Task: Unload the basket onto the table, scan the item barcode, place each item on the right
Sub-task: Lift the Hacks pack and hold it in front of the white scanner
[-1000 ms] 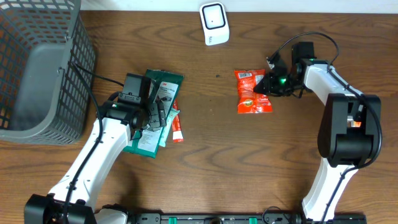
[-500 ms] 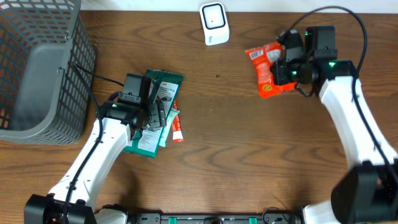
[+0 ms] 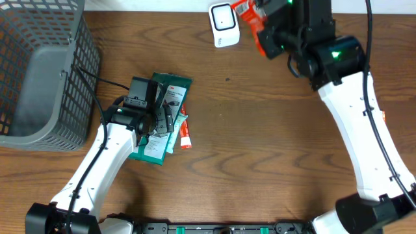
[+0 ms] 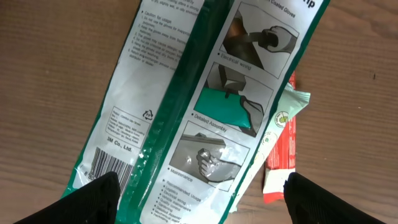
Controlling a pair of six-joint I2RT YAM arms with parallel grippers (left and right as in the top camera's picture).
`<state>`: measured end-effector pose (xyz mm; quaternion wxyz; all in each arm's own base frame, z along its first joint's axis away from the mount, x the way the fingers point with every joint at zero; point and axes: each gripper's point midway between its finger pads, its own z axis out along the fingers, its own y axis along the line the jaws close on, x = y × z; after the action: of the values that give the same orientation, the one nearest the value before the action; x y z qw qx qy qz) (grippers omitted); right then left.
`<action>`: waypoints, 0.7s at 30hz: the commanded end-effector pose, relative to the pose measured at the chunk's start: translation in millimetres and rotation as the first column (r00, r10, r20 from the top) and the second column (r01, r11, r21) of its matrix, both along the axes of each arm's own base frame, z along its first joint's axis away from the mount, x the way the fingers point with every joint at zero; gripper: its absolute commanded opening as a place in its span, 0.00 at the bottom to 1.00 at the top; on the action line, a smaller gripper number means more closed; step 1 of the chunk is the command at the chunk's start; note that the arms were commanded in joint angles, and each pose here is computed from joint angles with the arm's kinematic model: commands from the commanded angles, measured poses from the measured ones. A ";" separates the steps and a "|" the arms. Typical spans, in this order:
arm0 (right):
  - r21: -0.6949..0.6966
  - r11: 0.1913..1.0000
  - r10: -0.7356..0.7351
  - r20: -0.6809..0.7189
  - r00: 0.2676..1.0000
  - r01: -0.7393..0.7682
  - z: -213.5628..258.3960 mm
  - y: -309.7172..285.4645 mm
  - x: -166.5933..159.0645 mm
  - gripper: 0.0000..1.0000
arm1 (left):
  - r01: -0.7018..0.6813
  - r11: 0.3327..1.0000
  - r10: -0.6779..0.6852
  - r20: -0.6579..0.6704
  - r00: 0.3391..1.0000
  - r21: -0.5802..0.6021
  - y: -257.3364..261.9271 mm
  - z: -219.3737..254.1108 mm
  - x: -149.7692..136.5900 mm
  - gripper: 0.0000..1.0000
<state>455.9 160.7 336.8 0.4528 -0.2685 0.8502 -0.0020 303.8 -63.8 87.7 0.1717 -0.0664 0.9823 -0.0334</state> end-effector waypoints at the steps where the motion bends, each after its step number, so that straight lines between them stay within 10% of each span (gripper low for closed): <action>1: -0.155 0.987 0.042 -0.026 0.999 -0.045 -41.9 8.6 27.6 0.01 | -0.001 1.000 0.001 -0.004 1.000 0.007 1.3 -1.4 -0.6 0.85; 14: -0.463 0.882 0.014 0.212 0.977 0.087 -133.8 28.7 146.0 0.01 | -0.001 1.000 0.001 -0.004 1.000 0.007 1.3 -1.4 -0.6 0.85; 21: -0.784 0.597 0.197 0.346 0.917 0.168 -145.4 60.4 171.8 0.01 | -0.001 1.000 0.001 -0.004 1.000 0.007 1.3 -1.4 -0.6 0.85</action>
<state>627.0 220.4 200.9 0.5088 -0.3845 0.6978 -0.3263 303.9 -63.8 87.8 0.1719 -0.0664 0.9823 -0.0335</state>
